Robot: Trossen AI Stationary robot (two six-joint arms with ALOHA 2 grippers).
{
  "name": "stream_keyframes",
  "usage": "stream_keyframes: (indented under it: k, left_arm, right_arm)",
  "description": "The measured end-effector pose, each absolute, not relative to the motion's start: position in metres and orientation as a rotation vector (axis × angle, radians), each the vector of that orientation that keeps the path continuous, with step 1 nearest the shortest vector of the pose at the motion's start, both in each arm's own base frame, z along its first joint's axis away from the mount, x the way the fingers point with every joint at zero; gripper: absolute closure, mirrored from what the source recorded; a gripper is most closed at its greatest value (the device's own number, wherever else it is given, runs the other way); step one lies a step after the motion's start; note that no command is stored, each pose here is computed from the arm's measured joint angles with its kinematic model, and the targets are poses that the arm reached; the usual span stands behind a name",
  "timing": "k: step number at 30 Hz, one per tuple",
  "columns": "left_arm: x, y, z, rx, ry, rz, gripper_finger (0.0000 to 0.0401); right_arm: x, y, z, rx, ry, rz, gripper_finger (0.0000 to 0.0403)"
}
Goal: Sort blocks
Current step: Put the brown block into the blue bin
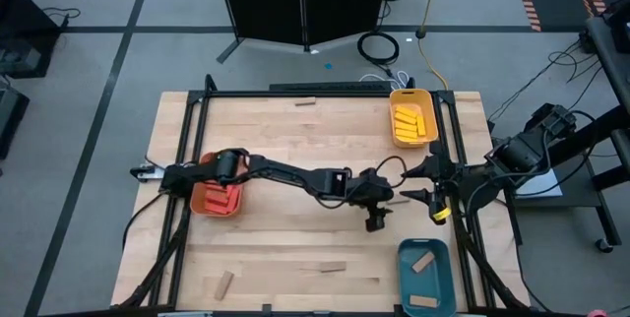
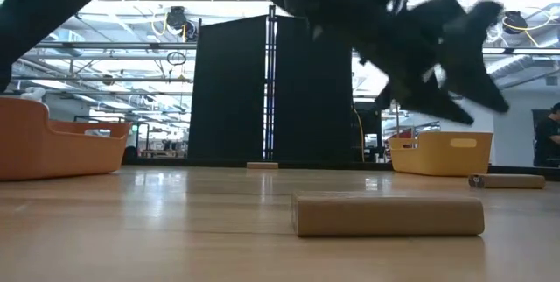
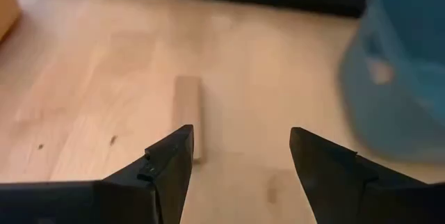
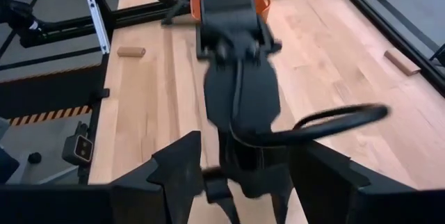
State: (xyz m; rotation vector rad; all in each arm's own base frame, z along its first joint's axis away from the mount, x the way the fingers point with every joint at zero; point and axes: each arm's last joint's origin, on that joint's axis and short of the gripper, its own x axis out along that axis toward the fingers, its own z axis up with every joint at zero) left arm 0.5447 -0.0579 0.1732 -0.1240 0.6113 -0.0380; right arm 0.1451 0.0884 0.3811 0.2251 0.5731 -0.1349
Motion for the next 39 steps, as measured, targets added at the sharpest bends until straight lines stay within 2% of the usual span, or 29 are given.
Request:
stream_keyframes:
  k: [8, 18, 29, 39]
  left_arm:
    - [0.558, -0.053, 0.139, -0.067, 0.534, 0.0, 0.0166]
    - [0.561, -0.038, 0.102, -0.055, 0.587, 0.019, 0.0166]
    - [0.565, -0.019, 0.102, -0.047, 0.551, 0.042, 0.0166]
    - [0.565, -0.039, 0.085, -0.008, 0.552, -0.005, 0.0166]
  right_arm:
    - [0.145, 0.087, 0.381, 0.216, 0.55, -0.186, 0.0202]
    - [0.145, 0.083, 0.383, 0.169, 0.475, -0.302, 0.0202]
    - [0.145, 0.08, 0.384, 0.139, 0.427, -0.376, 0.0202]
    - [0.147, 0.079, 0.385, 0.178, 0.406, -0.399, 0.0202]
